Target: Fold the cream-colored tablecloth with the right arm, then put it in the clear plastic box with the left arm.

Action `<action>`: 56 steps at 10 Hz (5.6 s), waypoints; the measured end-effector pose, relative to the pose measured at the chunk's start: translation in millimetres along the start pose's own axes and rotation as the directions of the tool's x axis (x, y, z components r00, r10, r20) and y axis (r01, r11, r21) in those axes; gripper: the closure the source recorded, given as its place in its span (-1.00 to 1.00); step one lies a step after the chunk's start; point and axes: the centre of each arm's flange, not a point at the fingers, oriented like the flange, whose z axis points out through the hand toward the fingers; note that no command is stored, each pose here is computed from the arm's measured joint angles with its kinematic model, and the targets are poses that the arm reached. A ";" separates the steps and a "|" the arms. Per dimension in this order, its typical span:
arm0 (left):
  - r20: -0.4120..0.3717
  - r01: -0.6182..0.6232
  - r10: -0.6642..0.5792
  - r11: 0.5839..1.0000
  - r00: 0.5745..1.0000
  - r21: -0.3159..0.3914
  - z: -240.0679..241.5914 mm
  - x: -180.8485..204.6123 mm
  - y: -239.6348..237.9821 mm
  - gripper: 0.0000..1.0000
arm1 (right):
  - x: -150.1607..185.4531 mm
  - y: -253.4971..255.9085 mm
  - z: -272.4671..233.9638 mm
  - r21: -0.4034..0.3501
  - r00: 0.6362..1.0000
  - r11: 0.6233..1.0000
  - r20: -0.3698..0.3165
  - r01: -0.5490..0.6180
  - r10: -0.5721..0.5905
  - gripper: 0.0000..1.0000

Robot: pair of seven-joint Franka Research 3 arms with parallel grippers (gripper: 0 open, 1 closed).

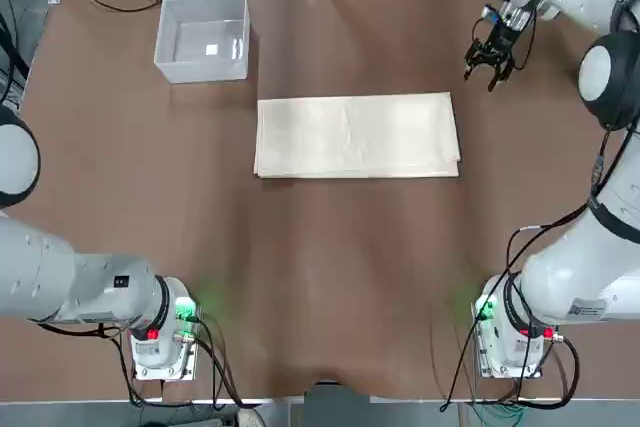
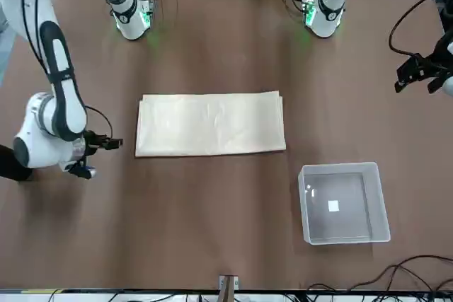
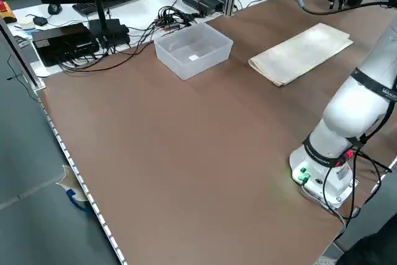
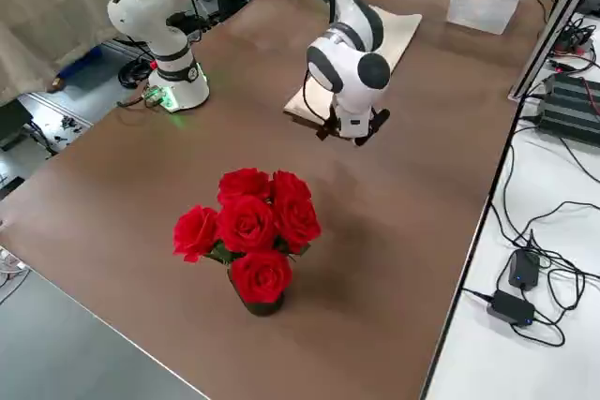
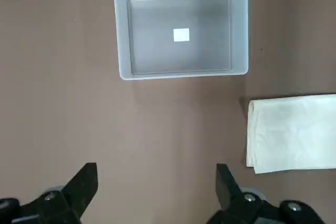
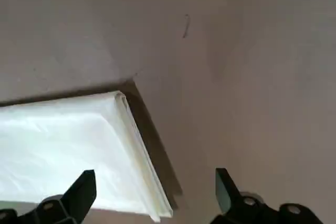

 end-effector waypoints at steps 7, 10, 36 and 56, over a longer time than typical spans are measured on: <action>0.000 0.000 0.000 1.000 1.000 0.000 0.0 0.0 0.2 -0.98 | -35.6 8.6 62.7 0.005 0.999 0.999 0.024 -0.035 0.035 -0.96; 0.001 -0.001 0.001 1.000 1.000 0.000 0.1 0.0 0.5 -0.98 | -41.5 -16.5 66.5 0.046 1.000 0.999 -0.005 -0.029 0.030 -0.95; 0.010 -0.022 0.022 1.000 1.000 -0.001 3.9 1.2 13.5 -0.98 | -59.8 -31.7 115.8 0.020 0.996 1.000 -0.089 -0.011 0.013 0.27; 0.010 -0.019 0.019 1.000 1.000 -0.001 3.9 1.3 11.5 -0.98 | -91.9 -70.0 25.5 0.065 0.987 0.998 -0.160 0.017 -0.006 0.93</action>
